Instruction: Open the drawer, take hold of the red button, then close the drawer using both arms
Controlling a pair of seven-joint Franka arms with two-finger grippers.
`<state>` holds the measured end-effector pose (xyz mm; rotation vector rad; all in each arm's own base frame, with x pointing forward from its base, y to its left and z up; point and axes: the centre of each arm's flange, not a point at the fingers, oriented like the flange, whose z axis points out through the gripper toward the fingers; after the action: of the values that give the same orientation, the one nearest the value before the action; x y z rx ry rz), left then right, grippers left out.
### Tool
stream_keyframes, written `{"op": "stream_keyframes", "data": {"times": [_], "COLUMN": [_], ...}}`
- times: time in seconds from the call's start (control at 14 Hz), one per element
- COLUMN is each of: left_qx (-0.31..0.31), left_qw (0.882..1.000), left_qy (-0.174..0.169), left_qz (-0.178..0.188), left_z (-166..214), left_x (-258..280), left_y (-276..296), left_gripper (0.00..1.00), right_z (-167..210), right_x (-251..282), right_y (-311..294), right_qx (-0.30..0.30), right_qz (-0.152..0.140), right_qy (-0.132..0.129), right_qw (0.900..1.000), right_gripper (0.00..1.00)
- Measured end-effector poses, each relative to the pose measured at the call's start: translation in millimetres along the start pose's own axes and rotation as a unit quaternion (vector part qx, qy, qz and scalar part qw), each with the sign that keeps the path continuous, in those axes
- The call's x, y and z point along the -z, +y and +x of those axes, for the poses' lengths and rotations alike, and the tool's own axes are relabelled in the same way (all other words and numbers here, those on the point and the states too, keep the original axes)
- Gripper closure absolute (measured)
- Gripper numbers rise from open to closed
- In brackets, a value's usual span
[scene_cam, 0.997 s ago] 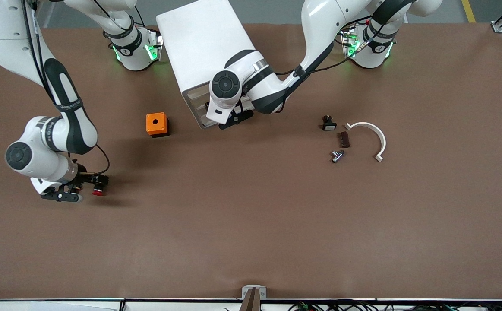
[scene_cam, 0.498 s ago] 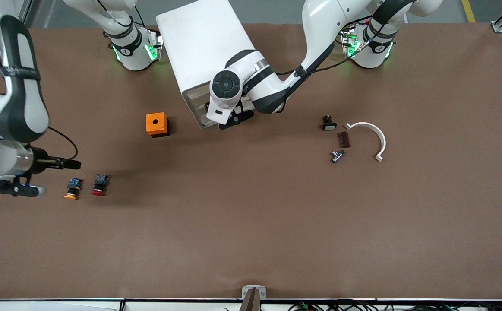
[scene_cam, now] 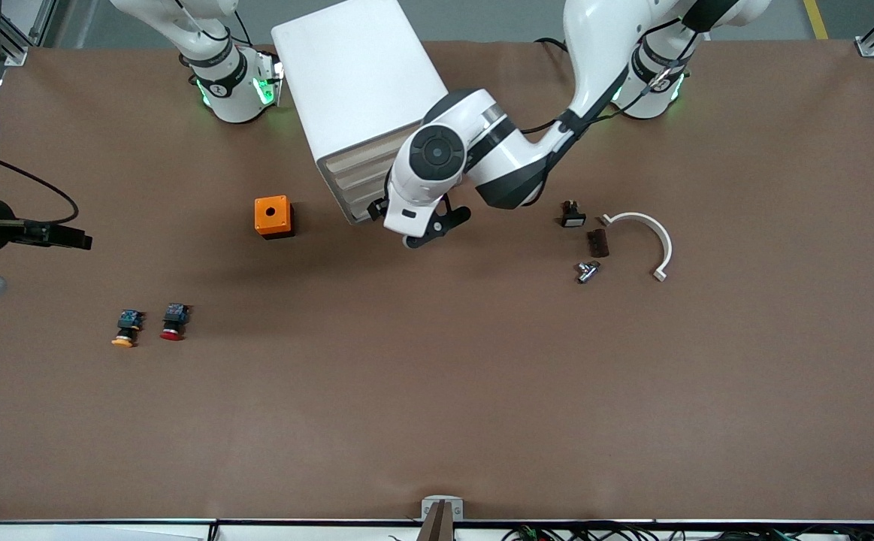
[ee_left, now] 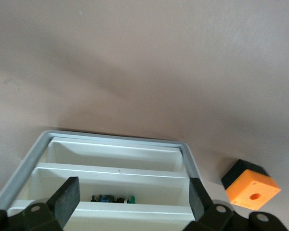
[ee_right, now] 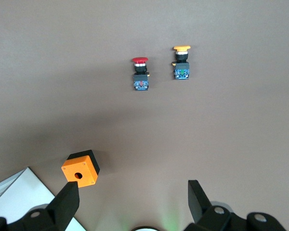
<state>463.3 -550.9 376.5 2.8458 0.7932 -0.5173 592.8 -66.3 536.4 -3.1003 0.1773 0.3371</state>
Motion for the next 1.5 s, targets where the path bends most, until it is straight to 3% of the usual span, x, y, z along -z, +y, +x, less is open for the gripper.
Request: {"op": "stream_keyframes", "data": {"times": [0.28, 0.43, 0.57, 0.71, 0.93, 1.21, 1.5], "left_qx": [-0.038, -0.074, -0.118, -0.146, -0.175, -0.2, -0.23], "left_qw": [0.997, 0.994, 0.989, 0.984, 0.979, 0.974, 0.968], "left_qy": [0.055, 0.075, 0.09, 0.099, 0.097, 0.084, 0.075], "left_qz": [0.029, 0.024, 0.023, 0.031, 0.048, 0.057, 0.071], "left_z": [8.4, 13.4, 32.2, 60.4, 111.9, 182.4, 215.6], "left_x": [67.5, 115.8, 170.7, 222.6, 276.2, 313.8, 321.2], "left_y": [-24.7, -41.6, -69.3, -107.9, -169.2, -245.6, -300.3], "left_gripper": [0.0, 0.0, 0.0, 0.0, 0.0, 0.0, 0.0], "right_z": [-3.7, -5.5, -8.9, -10.6, -15.8, -26.2, -61.0], "right_x": [14.8, 12.9, 12.8, 27.3, 52.1, 63.3, 95.7], "right_y": [1.4, 7.0, 8.9, 5.6, 8.1, 8.7, 9.4], "right_qx": [-0.001, -0.006, -0.007, -0.004, -0.006, -0.007, -0.006], "right_qz": [0.0, 0.001, 0.002, 0.001, 0.002, 0.003, 0.005], "right_qy": [0.015, 0.005, -0.008, 0.004, 0.024, 0.021, 0.037], "right_qw": [1.0, 1.0, 1.0, 1.0, 1.0, 1.0, 0.999], "right_gripper": [0.0, 0.0, 0.0, 0.0, 0.0, 0.0, 0.0]}}
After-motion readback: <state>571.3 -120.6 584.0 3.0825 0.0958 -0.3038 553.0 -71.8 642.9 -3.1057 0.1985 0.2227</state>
